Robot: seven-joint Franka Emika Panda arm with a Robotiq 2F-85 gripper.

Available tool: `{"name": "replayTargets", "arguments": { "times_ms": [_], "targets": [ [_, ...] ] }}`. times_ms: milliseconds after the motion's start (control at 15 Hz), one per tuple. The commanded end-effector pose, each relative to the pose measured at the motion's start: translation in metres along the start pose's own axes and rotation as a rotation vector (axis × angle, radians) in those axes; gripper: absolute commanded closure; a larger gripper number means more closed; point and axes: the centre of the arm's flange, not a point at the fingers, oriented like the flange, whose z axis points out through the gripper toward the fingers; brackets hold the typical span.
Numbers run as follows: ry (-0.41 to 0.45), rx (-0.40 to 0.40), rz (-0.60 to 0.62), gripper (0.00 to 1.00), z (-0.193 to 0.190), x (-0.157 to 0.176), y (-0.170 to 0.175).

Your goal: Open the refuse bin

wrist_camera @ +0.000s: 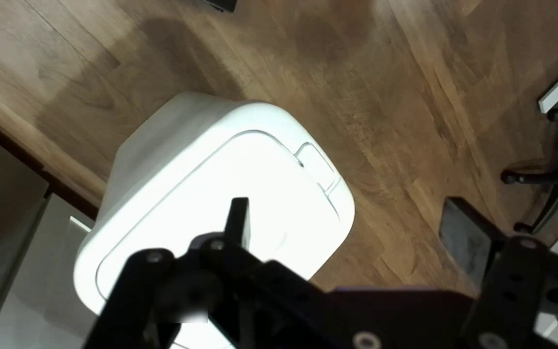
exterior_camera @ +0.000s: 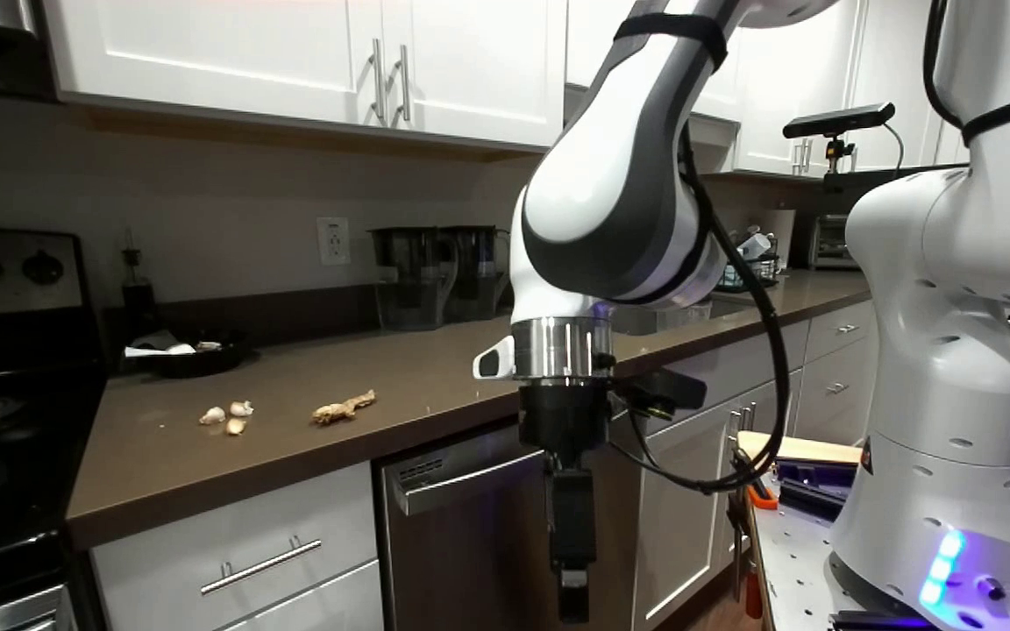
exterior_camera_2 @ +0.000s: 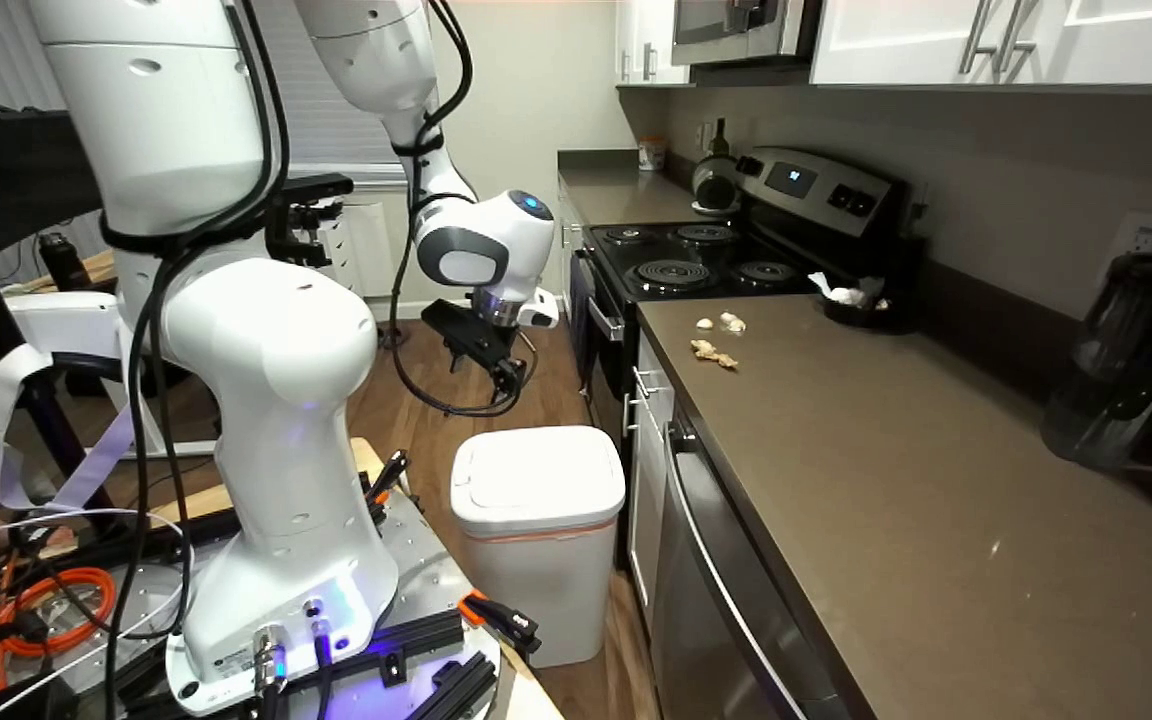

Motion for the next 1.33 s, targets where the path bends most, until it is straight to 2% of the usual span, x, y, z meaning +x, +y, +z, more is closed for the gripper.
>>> {"name": "replayTargets", "arguments": {
  "times_ms": [0, 67, 267, 333, 533, 867, 933, 1067, 1267],
  "targets": [
    [-0.038, 0.090, -0.075, 0.00, 0.038, 0.009, -0.020],
    [-0.020, 0.029, -0.035, 0.00, 0.017, 0.001, -0.017],
    [-0.039, 0.063, -0.062, 0.00, 0.028, 0.006, -0.027],
    [-0.031, 0.066, -0.063, 0.00, 0.034, 0.001, -0.031],
    [0.014, -0.010, -0.077, 0.00, 0.058, -0.002, -0.045],
    [0.046, -0.146, -0.179, 0.00, 0.102, 0.001, -0.086],
    [0.045, -0.151, -0.196, 0.00, 0.112, 0.003, -0.093],
    [0.020, -0.149, -0.226, 0.00, 0.139, 0.009, -0.103],
    [-0.066, -0.123, -0.259, 0.00, 0.183, 0.025, -0.106]
  ]
}}
